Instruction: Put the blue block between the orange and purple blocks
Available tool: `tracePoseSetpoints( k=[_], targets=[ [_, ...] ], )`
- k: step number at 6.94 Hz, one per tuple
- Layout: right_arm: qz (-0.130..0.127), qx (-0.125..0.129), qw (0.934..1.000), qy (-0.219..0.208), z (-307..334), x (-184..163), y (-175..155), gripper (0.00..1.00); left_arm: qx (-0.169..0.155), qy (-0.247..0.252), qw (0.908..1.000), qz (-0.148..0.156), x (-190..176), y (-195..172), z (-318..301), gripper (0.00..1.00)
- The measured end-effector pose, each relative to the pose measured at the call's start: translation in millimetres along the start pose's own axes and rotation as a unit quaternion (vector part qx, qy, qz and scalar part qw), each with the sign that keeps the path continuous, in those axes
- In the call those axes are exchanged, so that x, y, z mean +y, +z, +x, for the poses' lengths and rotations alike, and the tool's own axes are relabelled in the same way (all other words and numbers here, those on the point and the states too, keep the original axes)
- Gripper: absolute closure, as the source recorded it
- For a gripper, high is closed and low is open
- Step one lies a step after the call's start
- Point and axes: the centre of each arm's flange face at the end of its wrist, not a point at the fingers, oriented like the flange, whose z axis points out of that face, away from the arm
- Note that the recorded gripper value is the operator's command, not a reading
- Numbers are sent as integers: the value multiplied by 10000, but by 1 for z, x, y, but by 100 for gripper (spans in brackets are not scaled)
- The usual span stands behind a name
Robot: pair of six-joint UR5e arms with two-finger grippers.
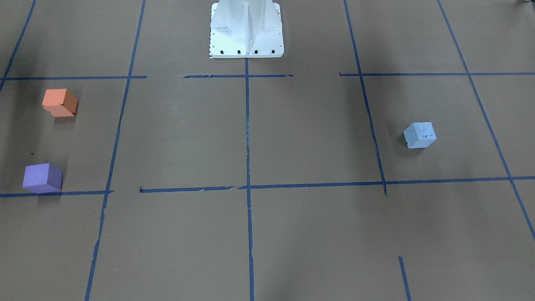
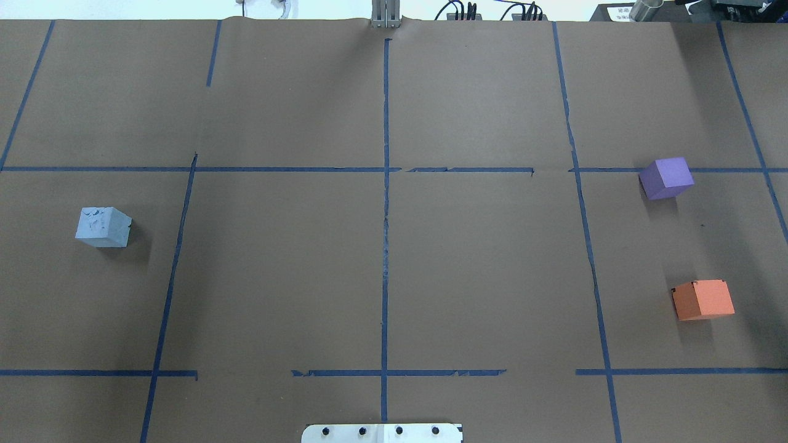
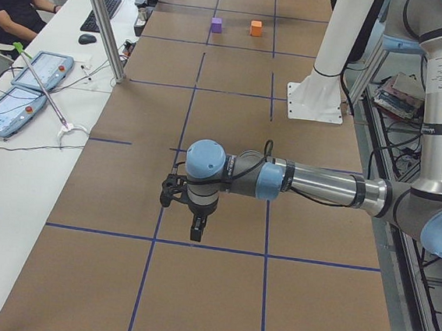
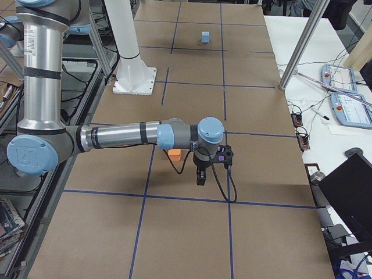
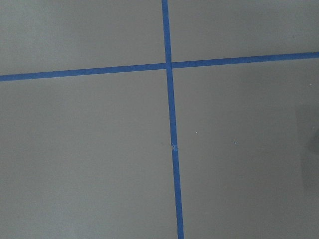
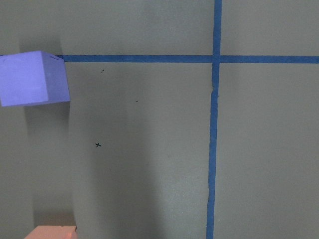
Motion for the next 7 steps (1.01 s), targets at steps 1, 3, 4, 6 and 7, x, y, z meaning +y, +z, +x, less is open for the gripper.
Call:
tracePoseSetpoints(
  k=[1, 3, 4, 6, 7],
  targets=[
    [2, -2, 10000, -1, 0, 0, 0, 0, 0, 4, 10000, 6, 0, 0, 0, 0],
    [4, -9, 10000, 1, -1, 0, 0, 0, 0, 19, 10000, 18, -1, -2, 2, 0],
    [4, -13, 10000, 0, -1, 0, -1, 0, 0, 20, 10000, 18, 0, -2, 3, 0],
    [4, -16, 10000, 0, -1, 0, -1, 0, 1, 13, 10000, 23, 0, -2, 3, 0],
    [7, -16, 10000, -3, -1, 3, -1, 0, 1, -1, 10000, 25, 0, -2, 3, 0]
  ],
)
